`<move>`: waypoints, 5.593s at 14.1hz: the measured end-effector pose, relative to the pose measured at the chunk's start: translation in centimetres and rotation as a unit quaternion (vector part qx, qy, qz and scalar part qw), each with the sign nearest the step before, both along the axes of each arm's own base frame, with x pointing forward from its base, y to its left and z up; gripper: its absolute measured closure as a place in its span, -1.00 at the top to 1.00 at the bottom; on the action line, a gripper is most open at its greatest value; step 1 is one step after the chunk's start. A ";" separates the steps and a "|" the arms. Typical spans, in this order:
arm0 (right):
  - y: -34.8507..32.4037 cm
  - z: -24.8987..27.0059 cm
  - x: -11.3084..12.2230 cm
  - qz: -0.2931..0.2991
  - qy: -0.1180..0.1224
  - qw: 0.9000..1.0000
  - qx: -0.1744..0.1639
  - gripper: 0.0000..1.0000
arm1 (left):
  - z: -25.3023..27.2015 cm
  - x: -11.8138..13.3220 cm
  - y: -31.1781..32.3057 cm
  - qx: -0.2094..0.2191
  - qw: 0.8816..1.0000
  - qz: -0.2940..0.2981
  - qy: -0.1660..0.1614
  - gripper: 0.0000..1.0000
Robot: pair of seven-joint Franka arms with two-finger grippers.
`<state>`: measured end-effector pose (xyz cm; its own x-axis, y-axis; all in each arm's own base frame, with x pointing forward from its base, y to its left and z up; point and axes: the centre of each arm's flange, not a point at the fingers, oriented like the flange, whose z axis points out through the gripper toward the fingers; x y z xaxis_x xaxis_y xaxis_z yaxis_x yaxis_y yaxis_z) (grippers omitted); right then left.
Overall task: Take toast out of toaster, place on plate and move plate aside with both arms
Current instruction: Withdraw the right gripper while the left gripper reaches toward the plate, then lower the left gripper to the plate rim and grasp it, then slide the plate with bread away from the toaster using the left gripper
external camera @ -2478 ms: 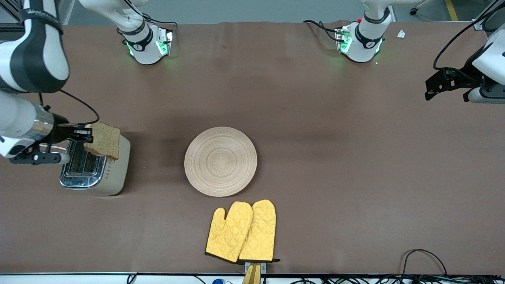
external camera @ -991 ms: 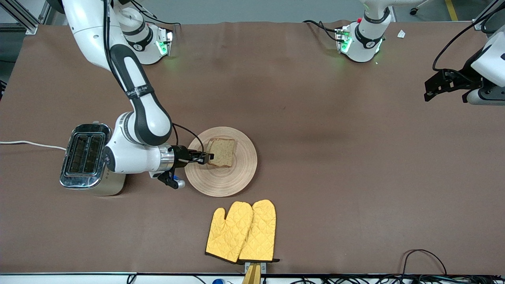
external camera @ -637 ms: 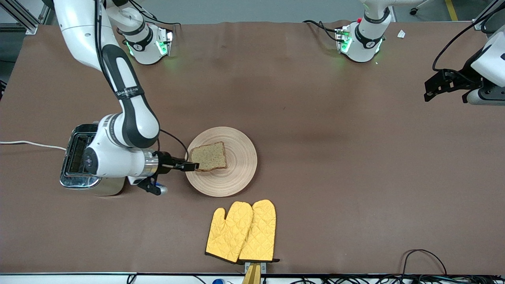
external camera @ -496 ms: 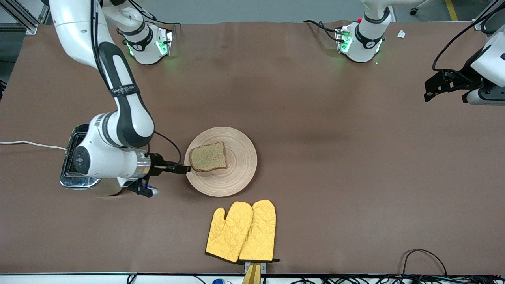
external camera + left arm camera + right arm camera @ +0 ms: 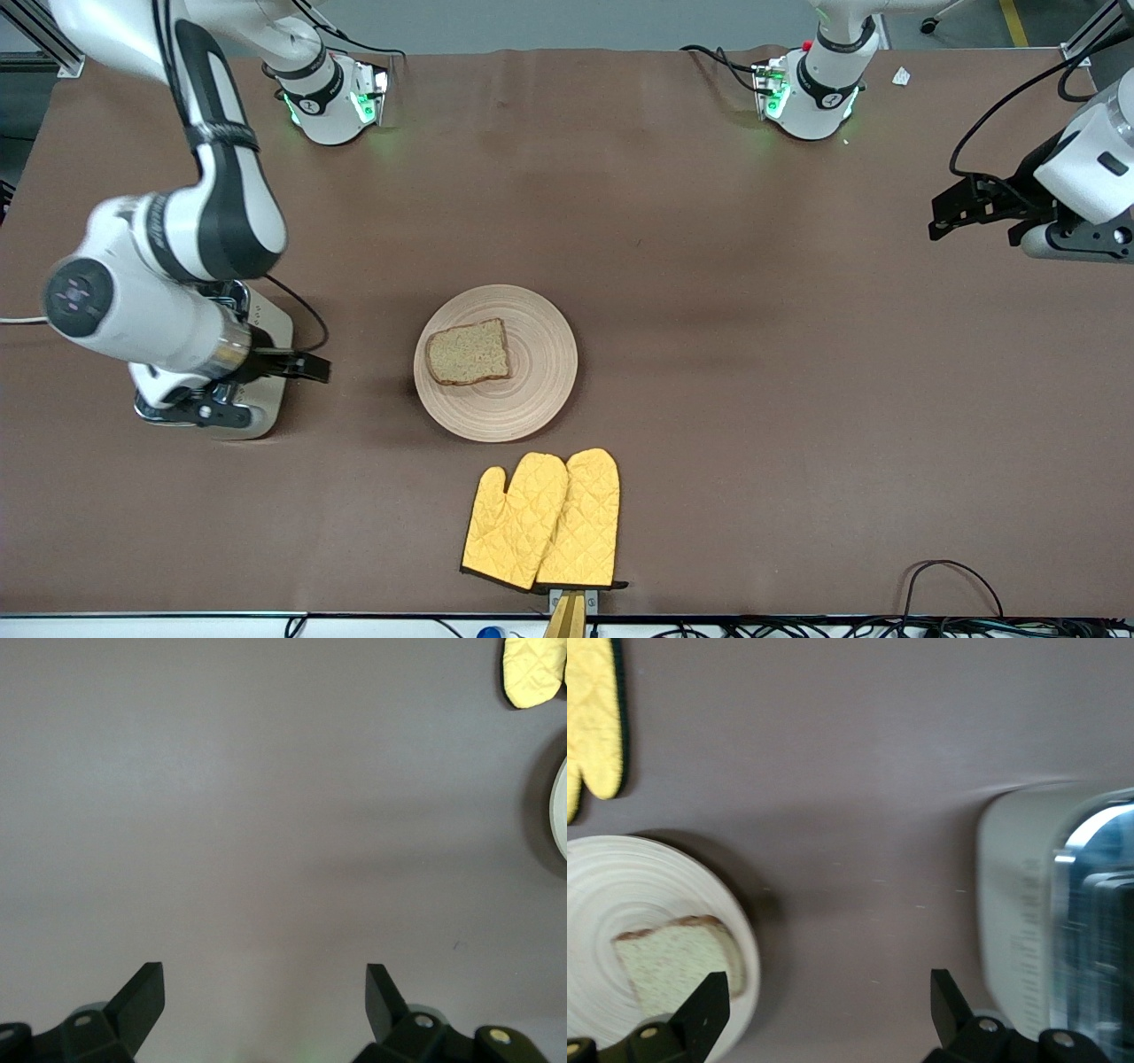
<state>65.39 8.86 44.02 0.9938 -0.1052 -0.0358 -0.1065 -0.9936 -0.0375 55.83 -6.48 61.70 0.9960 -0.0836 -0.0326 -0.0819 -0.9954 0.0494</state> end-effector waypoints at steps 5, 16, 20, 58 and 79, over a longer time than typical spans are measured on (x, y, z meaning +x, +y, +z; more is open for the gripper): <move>-11.3 7.9 -4.5 0.005 -0.005 1.000 0.015 1.00 | -3.6 2.3 -1.3 -0.060 0.998 0.005 0.019 1.00; -15.7 19.7 -16.0 0.013 -0.022 1.000 -0.010 1.00 | -23.2 10.1 -6.8 -0.331 0.939 0.026 0.094 1.00; -14.3 23.2 -15.3 0.017 -0.027 0.999 -0.017 1.00 | -28.7 10.6 -13.7 -0.383 0.919 0.021 0.084 0.94; -12.6 22.5 -12.4 0.028 -0.047 0.998 -0.033 1.00 | -46.3 6.3 -31.9 -0.485 0.869 0.072 0.068 -0.81; -12.3 22.3 -12.4 0.030 -0.044 0.998 -0.033 1.00 | -36.6 12.0 13.3 -0.485 0.873 0.025 0.035 -0.81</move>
